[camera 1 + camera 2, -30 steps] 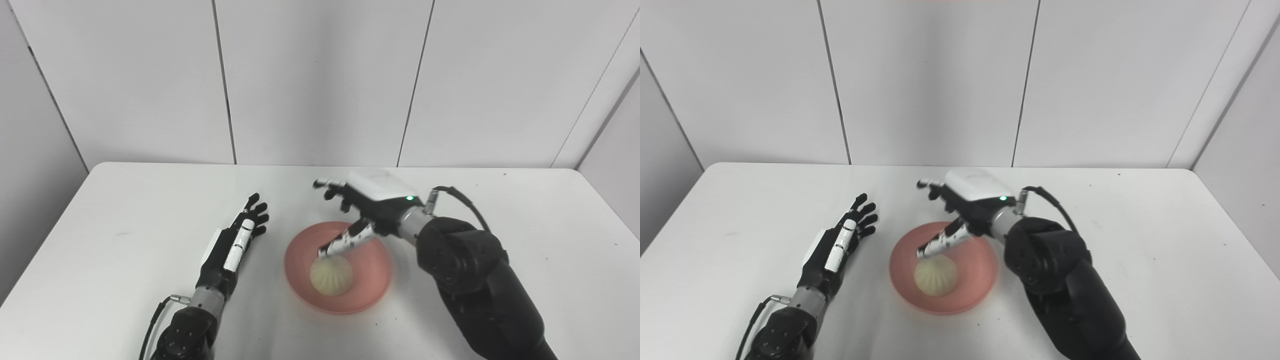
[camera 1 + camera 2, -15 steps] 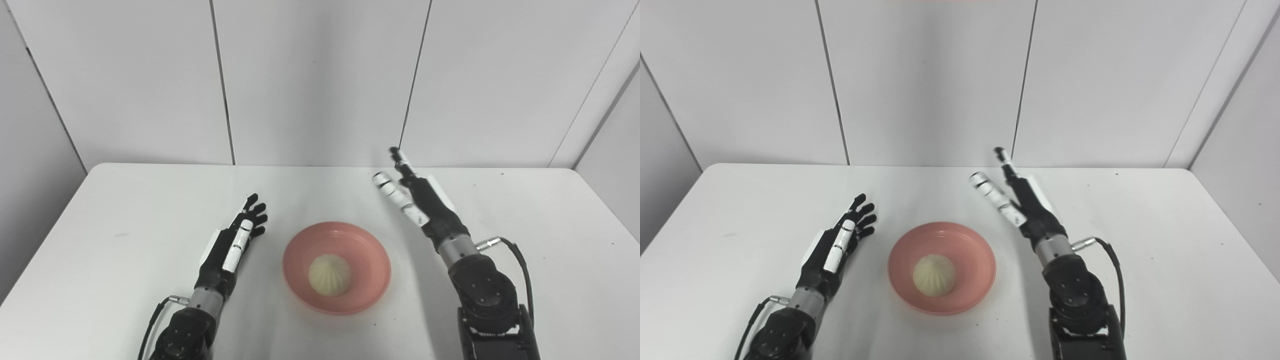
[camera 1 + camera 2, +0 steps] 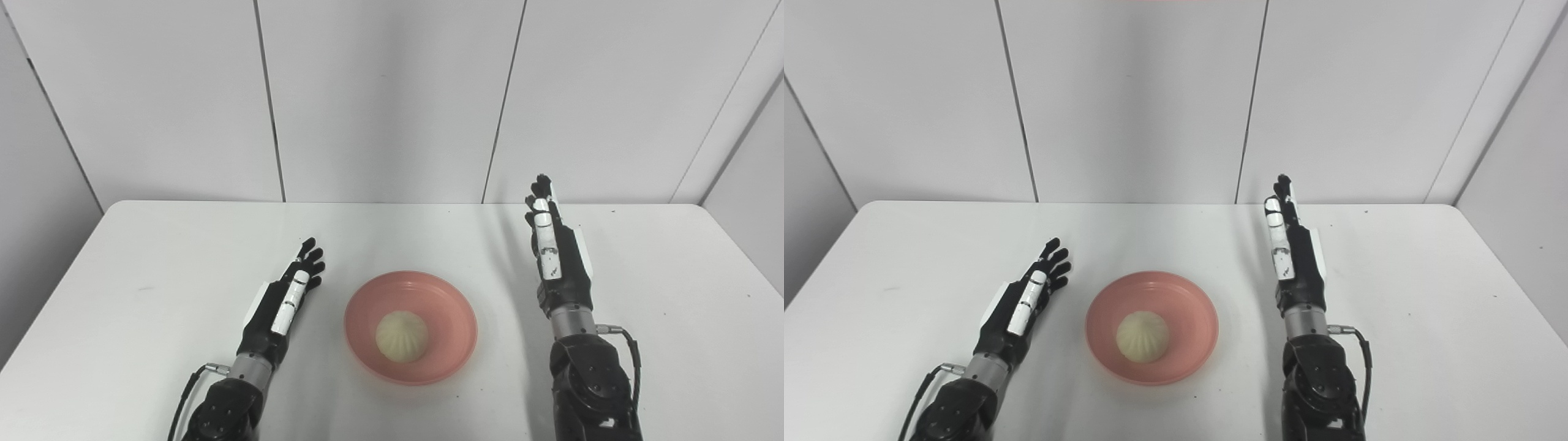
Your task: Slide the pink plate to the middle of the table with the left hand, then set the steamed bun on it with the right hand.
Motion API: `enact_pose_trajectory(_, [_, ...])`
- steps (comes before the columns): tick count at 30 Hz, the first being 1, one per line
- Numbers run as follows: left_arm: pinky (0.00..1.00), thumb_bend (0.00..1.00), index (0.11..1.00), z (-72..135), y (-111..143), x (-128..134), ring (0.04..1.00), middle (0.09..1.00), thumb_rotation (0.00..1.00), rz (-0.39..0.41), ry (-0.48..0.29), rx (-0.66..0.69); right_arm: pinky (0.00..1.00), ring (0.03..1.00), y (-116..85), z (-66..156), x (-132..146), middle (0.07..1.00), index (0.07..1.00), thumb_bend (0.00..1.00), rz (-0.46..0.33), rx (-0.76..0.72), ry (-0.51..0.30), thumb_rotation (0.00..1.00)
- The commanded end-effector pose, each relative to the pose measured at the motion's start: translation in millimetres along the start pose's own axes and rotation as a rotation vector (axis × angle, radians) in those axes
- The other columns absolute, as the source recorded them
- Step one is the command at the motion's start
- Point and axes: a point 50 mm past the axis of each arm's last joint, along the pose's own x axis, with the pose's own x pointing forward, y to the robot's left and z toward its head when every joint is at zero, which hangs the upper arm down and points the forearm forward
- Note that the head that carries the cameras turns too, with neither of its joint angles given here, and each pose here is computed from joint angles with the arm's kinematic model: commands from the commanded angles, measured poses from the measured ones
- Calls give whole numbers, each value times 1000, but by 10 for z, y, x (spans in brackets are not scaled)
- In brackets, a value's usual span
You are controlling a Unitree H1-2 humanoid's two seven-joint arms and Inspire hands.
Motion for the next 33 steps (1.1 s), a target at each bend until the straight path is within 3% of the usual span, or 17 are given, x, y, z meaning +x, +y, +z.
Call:
enact_pose_trajectory(1, [954,445,986,-453,-137,-371,959,982,1000,-2,162,-68,1000,1000,16,31,37,1000,1000,269,28,19,-24,1000])
enact_pose_trajectory(6, [980,444,1000,-437,-151,-417,984,1000,1000,1,151,-80,1000,1000,23,-244,-111,1000,1000,289,49,29,63,1000])
enact_pose_trajectory(19, [994,405,1000,-300,-125,-679,1000,1000,1000,60,108,-45,1000,1000,187,-422,-427,1000,1000,229,64,69,197,1000])
enact_pose_trajectory(33, [988,420,1000,-307,-95,-845,998,1000,1000,96,104,23,1000,1000,196,-681,-504,1000,1000,209,124,69,234,1000])
